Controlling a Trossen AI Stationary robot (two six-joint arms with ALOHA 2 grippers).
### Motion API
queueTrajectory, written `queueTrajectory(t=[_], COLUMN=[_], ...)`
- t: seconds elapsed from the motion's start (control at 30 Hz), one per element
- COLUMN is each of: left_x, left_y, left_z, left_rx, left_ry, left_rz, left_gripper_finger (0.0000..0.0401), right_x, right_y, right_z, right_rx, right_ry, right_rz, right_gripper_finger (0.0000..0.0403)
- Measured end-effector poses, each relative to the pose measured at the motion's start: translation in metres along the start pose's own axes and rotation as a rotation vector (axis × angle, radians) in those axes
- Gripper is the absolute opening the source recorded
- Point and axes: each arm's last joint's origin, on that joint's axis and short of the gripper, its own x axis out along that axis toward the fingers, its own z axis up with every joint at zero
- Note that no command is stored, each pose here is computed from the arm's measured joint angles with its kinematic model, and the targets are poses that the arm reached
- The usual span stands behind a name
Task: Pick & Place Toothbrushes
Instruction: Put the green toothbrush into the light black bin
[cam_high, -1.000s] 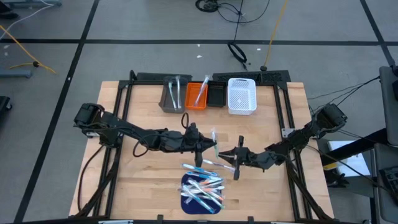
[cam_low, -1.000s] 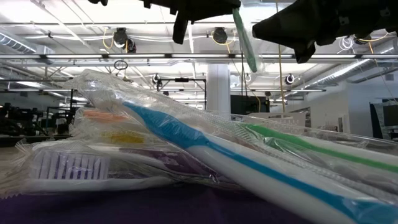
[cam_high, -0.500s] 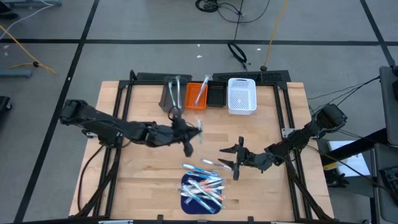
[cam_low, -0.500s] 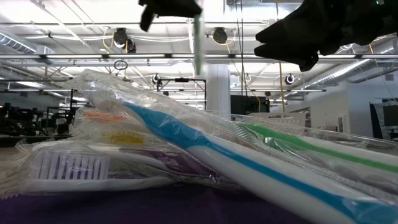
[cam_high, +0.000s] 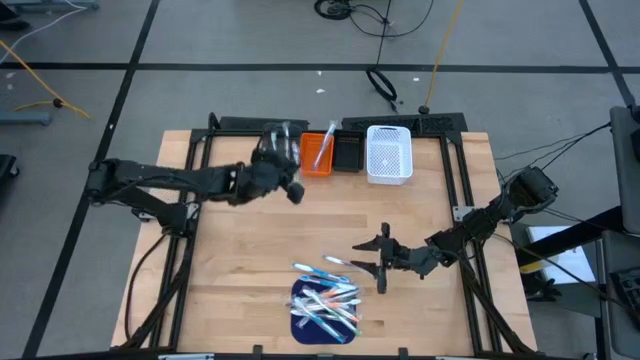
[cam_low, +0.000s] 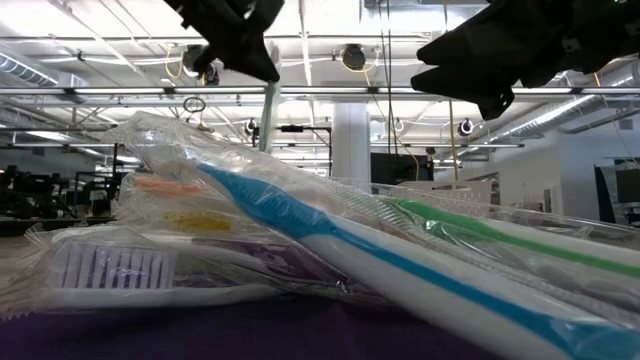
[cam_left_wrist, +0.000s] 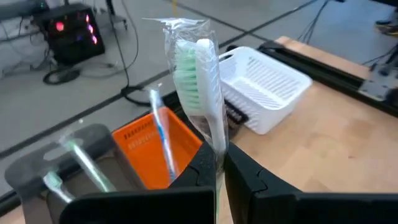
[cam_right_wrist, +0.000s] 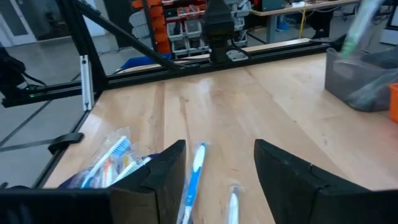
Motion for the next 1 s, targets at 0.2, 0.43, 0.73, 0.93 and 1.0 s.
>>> queueTrajectory(t=[0.2,0.43,0.73,0.93,1.0], left_x=[0.023,0.039,0.053,0.073,0.078], left_y=[0.038,0.076,0.107,0.115,0.117], left_z=[0.013,0.021,0.02,0.01,0.007], left_rx=[-0.065,-0.135,-0.189,-0.228,-0.236], left_ry=[0.017,0.043,0.09,0.158,0.174], left_rz=[0.075,0.14,0.206,0.202,0.212], left_gripper_finger=[0.0002,0.0001,0.0002,0.0002,0.0003], right_x=[0.0,0.0,0.0,0.0,0.0], right_y=[0.0,0.0,-0.001,-0.001,-0.001], right_z=[0.0,-0.002,-0.003,-0.003,-0.003], right_rx=[-0.001,-0.01,-0.018,-0.02,-0.022], right_ry=[0.001,0.014,0.024,0.026,0.028], right_rz=[0.0,-0.004,-0.008,-0.009,-0.009], right_gripper_finger=[0.0176,0.0175,0.0172,0.0172,0.0171])
